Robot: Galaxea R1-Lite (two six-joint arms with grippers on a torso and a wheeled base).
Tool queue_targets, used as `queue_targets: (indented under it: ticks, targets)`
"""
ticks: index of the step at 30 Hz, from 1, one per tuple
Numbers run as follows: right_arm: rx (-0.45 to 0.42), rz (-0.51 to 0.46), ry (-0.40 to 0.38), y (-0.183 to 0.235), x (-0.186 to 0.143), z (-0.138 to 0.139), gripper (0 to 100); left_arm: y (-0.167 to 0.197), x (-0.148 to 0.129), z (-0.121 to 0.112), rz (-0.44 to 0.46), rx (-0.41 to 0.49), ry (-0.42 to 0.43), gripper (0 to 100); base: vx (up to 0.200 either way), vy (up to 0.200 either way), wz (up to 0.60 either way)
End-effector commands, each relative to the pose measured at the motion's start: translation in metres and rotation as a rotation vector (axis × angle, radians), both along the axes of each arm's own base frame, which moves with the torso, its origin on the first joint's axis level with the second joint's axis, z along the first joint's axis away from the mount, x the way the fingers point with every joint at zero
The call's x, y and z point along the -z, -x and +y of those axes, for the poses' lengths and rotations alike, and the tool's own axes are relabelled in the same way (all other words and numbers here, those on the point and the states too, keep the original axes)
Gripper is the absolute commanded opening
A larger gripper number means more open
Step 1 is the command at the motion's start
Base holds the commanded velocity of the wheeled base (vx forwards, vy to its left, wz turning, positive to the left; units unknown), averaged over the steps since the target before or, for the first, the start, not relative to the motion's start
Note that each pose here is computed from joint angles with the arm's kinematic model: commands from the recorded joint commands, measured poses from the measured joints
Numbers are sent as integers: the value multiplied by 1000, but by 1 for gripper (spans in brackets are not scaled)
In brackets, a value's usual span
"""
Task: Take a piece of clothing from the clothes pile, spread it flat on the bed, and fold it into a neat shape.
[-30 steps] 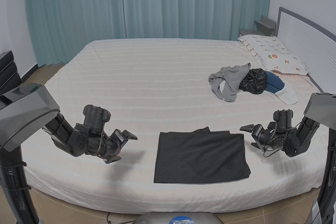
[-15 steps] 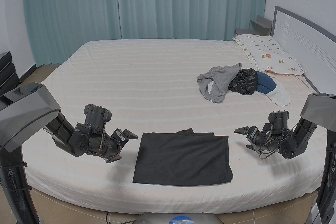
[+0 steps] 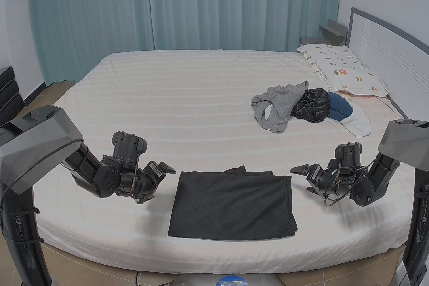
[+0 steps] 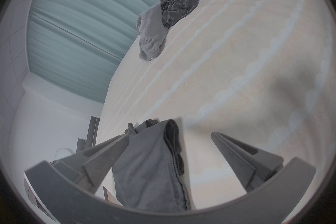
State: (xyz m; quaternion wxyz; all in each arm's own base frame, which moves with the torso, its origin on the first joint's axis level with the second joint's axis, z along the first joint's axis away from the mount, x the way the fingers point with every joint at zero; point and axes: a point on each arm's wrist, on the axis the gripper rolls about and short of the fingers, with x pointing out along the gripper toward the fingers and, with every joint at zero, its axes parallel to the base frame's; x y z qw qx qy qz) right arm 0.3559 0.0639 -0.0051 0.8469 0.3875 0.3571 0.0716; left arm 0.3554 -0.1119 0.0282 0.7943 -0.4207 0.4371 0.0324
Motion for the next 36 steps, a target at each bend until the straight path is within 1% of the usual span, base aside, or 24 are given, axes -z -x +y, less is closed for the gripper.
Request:
queue_targets:
  ticks: [1, 10, 12, 14, 16, 19, 20, 23, 25, 26, 32, 36]
  targets:
    - [-21, 0, 1, 1, 1, 7, 100, -1, 0, -6, -7, 17, -2, 100, 0, 0, 0]
    - [-42, 3, 0, 3, 1, 14, 100, -15, 6, -12, -22, 26, 0, 100, 0, 0, 0]
    - [-47, 3, 0, 3, 1, 16, 100, -17, 5, -13, -26, 27, 2, 100, 200, 0, 0]
    - [-52, 6, 2, 4, 2, 18, 100, -19, 6, -20, -34, 45, 2, 100, 100, 0, 0]
    - [-56, 2, 5, 4, 2, 18, 100, -21, 11, -22, -42, 73, -21, 100, 0, 0, 0]
    - [-64, 3, 7, 4, 2, 20, 100, -24, 24, -25, -52, 137, -92, 100, 0, 0, 0]
    - [-70, 0, 5, 3, 2, 22, 100, -26, 27, -25, -57, 141, -118, 100, 0, 0, 0]
    - [-82, -5, 15, 1, 4, 24, 100, -33, 32, -30, -75, 122, -157, 100, 0, 0, 0]
    - [-84, -7, 15, 1, 4, 25, 100, -33, 33, -31, -76, 124, -160, 100, 0, 0, 0]
    - [-104, -14, 16, -2, 4, 31, 100, -35, 41, -39, -73, 133, -176, 100, 0, 0, 0]
    - [-120, -16, 17, -5, 7, 38, 100, -41, 36, -43, -99, 128, -165, 100, 0, 0, 0]
    - [-121, 3, 22, -5, 9, 38, 100, -39, 37, -52, -102, 148, -163, 100, 0, 0, 0]
